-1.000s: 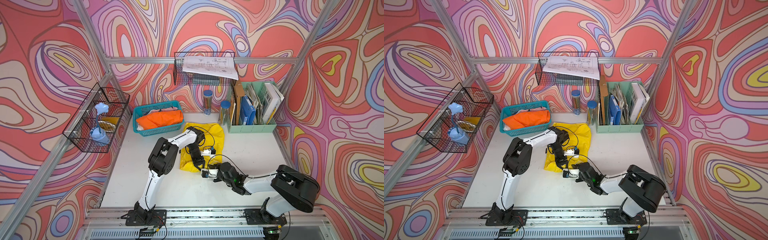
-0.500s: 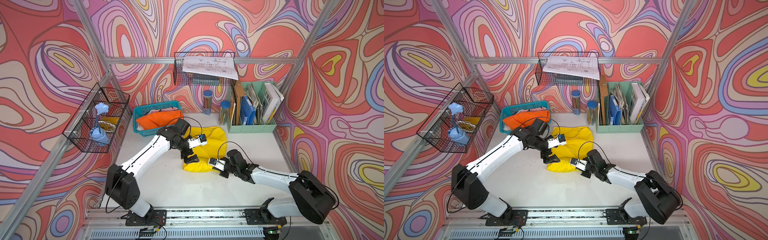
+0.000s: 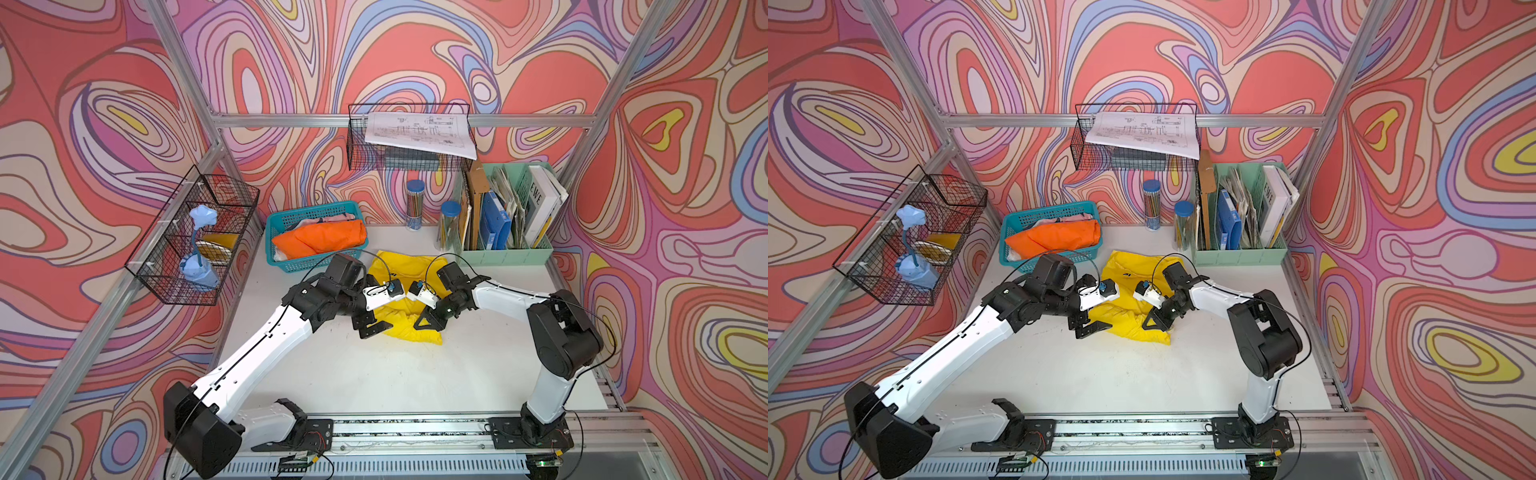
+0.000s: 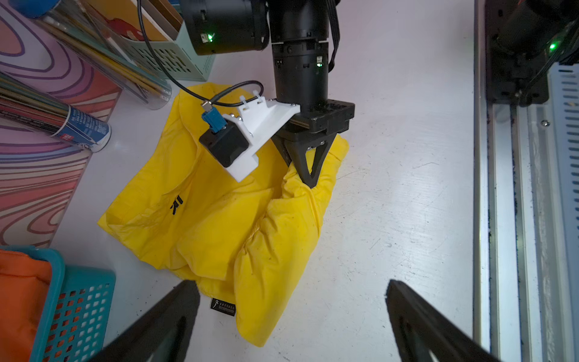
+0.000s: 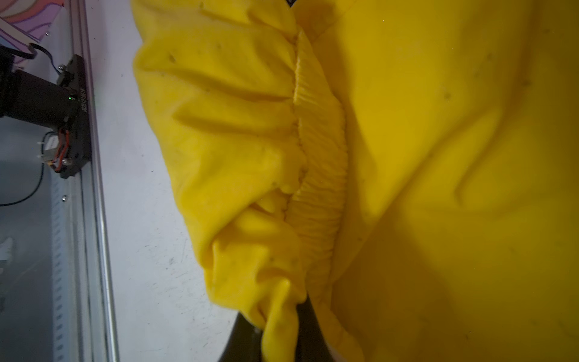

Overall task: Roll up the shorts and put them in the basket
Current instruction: Roll the shorts at the center of the board.

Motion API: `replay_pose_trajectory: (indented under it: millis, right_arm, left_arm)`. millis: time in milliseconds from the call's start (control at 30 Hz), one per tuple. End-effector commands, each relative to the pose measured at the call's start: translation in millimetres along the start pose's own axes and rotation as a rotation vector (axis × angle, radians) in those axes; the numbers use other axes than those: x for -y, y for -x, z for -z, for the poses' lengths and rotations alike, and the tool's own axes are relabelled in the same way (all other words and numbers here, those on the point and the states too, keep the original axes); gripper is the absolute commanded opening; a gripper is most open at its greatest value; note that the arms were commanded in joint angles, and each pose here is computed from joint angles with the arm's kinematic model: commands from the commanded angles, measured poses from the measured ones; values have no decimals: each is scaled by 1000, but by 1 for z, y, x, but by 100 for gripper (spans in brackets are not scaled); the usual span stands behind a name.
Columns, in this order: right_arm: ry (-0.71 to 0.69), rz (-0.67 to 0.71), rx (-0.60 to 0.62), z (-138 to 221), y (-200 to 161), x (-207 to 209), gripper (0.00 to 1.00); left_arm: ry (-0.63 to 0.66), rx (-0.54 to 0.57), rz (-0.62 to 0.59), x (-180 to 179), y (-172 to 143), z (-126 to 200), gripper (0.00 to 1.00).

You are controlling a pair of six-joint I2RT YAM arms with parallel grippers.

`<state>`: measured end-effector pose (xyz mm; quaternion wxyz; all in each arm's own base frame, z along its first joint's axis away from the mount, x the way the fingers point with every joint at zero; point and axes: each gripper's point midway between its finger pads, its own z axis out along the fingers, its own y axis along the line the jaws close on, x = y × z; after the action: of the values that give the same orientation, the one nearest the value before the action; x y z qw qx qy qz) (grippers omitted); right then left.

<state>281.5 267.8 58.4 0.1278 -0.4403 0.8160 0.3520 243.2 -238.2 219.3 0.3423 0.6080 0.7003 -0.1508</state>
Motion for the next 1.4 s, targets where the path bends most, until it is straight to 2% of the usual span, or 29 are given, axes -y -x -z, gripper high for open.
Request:
replay_pose_trajectory:
  millis: [0,200,300,567,700,833,1000,1167,1367]
  right_arm:
    - [91,-177,-56,-2,-20,-12,0]
    - [94,-322,-66,5,-18,1,0]
    - [98,-416,-75,5,-21,8,0]
    - [99,-535,-72,0,-26,12,0]
    - [102,-558,-80,-4,-30,14,0]
    - [121,-557,-82,-7,-34,13,0]
    - [125,-572,-83,-5,-39,17,0]
    - [144,-573,-48,4,-36,22,0]
    - [166,-540,-73,4,-43,16,0]
  left_arm:
    - [-5,-80,-77,10,-14,-18,98]
    - [44,-106,-146,13,-23,-42,99]
    - [65,-140,-233,18,-30,-54,99]
    - [128,-176,-359,25,-43,-90,96]
    - [163,-151,-385,24,-43,-103,94]
    - [220,-129,-412,15,-41,-118,98]
    - [167,-187,-426,19,-57,-142,97]
    - [112,-227,-423,27,-71,-151,95]
    - [163,-250,-434,16,-75,-163,99]
